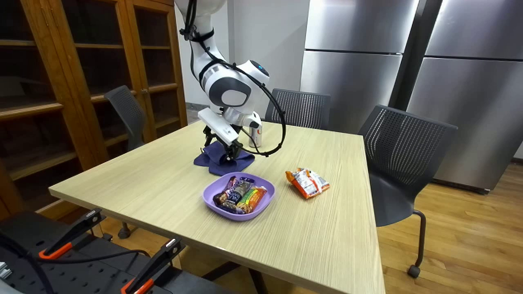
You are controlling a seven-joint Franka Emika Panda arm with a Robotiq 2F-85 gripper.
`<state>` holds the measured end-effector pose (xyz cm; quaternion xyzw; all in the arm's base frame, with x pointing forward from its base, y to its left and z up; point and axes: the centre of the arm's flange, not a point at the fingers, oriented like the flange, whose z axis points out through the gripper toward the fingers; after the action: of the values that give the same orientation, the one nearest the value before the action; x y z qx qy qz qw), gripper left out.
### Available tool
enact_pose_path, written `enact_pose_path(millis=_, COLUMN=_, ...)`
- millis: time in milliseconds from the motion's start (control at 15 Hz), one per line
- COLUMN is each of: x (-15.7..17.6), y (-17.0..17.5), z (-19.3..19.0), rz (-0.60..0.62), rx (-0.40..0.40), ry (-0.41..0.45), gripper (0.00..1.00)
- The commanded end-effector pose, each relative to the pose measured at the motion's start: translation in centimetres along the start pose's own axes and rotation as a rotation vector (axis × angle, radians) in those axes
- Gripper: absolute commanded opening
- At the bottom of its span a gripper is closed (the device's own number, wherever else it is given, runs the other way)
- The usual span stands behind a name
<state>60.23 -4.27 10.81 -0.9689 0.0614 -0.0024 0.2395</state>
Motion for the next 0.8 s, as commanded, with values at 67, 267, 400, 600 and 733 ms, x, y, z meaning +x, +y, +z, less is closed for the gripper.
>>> enact_pose_path(millis=67, x=-0.6, y=0.13, z=-0.65, rz=-0.006, rx=0.044, ry=-0.006, gripper=1.0)
enact_pose_path(millis=267, x=-0.77, y=0.23, z=-0.75, rz=0.0, rx=0.05, ry=-0.002, gripper=1.0)
enact_pose_path(millis=400, x=-0.82, y=0.16, z=-0.77, rz=-0.002, rx=0.055, ry=0.0, gripper=1.0)
enact_pose_path(millis=600, x=-0.92, y=-0.05, z=-0.82, rz=-0.01, rx=0.059, ry=0.002, gripper=1.0)
enact_pose_path(millis=733, x=-1.04, y=-0.18, z=-0.83, rz=-0.014, rx=0.062, ry=0.002, gripper=1.0)
